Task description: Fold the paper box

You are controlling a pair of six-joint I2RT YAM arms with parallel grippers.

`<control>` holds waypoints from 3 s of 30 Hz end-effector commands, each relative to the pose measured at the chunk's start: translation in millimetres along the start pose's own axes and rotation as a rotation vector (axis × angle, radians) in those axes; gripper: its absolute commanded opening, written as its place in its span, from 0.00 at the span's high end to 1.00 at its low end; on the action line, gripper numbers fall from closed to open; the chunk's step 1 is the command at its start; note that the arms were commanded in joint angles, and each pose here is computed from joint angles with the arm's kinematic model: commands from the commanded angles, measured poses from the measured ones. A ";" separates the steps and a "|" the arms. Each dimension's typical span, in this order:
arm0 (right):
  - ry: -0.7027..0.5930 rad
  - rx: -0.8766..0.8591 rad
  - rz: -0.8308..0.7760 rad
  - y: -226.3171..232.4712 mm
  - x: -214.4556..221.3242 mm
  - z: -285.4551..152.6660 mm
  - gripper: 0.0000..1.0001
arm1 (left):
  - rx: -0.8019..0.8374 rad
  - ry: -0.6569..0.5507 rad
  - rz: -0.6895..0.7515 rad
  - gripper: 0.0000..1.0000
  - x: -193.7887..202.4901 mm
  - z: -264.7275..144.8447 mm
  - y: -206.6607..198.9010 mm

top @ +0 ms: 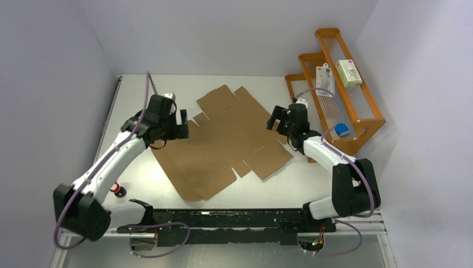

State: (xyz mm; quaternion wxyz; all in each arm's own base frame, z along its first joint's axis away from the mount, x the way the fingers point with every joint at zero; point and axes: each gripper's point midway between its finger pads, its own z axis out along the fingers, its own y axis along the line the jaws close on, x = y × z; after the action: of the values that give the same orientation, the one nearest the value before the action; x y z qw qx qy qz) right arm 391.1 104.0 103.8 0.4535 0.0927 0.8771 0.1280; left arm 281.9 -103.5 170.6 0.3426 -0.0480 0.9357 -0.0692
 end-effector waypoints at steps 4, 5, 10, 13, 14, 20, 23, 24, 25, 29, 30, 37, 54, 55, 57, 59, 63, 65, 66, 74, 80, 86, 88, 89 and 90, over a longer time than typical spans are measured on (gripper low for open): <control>0.004 0.138 0.103 -34.7 26.8 -23.5 0.02 | 0.125 -0.012 0.078 0.02 -60.2 77.8 -24.2; 0.013 0.141 0.108 -36.7 32.2 -24.3 0.02 | 0.132 -0.005 0.081 0.02 -64.5 88.2 -24.9; 0.073 0.162 0.123 -45.7 59.6 -20.9 0.03 | 0.147 0.082 0.064 0.02 -72.1 145.3 -18.6; 0.098 0.165 0.123 -46.9 67.3 -14.0 0.03 | 0.167 0.144 0.061 0.02 -69.3 174.3 -14.3; 0.101 0.164 0.125 -46.3 67.7 -11.5 0.03 | 0.169 0.168 0.065 0.02 -66.6 182.1 -13.2; 0.138 0.123 0.119 -36.5 71.6 10.6 0.06 | 0.191 0.270 0.065 0.02 -38.2 200.2 -12.4; 0.165 0.073 0.103 -24.4 71.1 26.1 0.07 | 0.196 0.317 0.040 0.02 -15.4 197.2 -9.9; 0.174 0.061 0.095 -20.5 71.2 31.2 0.08 | 0.198 0.330 0.030 0.02 -7.9 194.9 -9.1; 0.178 0.051 0.091 -17.1 70.0 36.8 0.08 | 0.193 0.341 0.022 0.02 -1.0 192.3 -7.2; 0.177 0.013 0.060 -2.8 58.7 58.8 0.08 | 0.173 0.380 0.001 0.02 22.9 175.4 0.5; 0.184 -0.013 0.048 3.6 57.0 64.0 0.09 | 0.165 0.389 -0.002 0.02 29.1 171.0 3.0; 0.178 -0.120 -0.013 36.3 37.7 101.3 0.09 | 0.217 0.456 -0.070 0.02 90.8 130.6 1.5; 0.054 -0.181 -0.073 41.5 -28.0 88.2 0.07 | 0.161 0.074 -0.007 0.02 -29.9 85.7 8.9; 0.054 -0.192 -0.056 40.4 -29.1 87.6 0.07 | 0.184 0.052 -0.001 0.02 -48.4 90.5 1.4; 0.059 -0.195 -0.031 37.5 -31.5 88.7 0.08 | 0.224 0.044 0.008 0.02 -68.1 103.4 -9.9; 0.074 -0.194 0.002 34.1 -32.2 91.7 0.09 | 0.256 0.036 -0.001 0.02 -84.1 116.2 -19.4; 0.079 -0.189 0.068 32.6 -32.2 97.8 0.13 | 0.321 -0.003 -0.013 0.02 -112.4 144.0 -36.9; 0.080 -0.178 0.095 29.4 -28.9 101.1 0.14 | 0.333 -0.010 -0.007 0.02 -124.7 159.0 -41.2; 0.084 -0.177 0.105 28.3 -27.2 102.9 0.14 | 0.337 0.002 -0.004 0.02 -126.0 171.5 -42.4; 0.092 -0.182 0.150 28.5 -22.6 110.5 0.20 | 0.418 0.032 0.038 0.02 -150.2 221.5 -54.0; 0.104 -0.148 0.155 20.7 -14.9 122.2 0.22 | 0.437 0.058 0.060 0.02 -147.6 250.4 -53.0; 0.127 -0.190 0.131 25.5 -7.3 133.6 0.32 | 0.472 0.053 0.056 0.02 -143.9 264.8 -54.3; 0.130 -0.217 0.122 29.5 -5.8 135.8 0.36 | 0.472 0.069 0.055 0.02 -138.0 270.5 -53.6; 0.131 -0.229 0.118 31.5 -6.6 137.3 0.39 | 0.468 0.075 0.054 0.02 -134.9 272.8 -51.7; 0.134 -0.245 0.112 33.9 -6.3 138.6 0.42 | 0.468 0.077 0.052 0.02 -132.4 273.0 -50.3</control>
State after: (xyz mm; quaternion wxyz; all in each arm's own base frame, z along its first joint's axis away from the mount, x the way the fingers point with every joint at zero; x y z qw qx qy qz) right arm 497.4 145.1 33.7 0.3796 0.1032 0.8871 0.2415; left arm 555.0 -159.6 54.7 0.2989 0.0440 0.9170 -0.2606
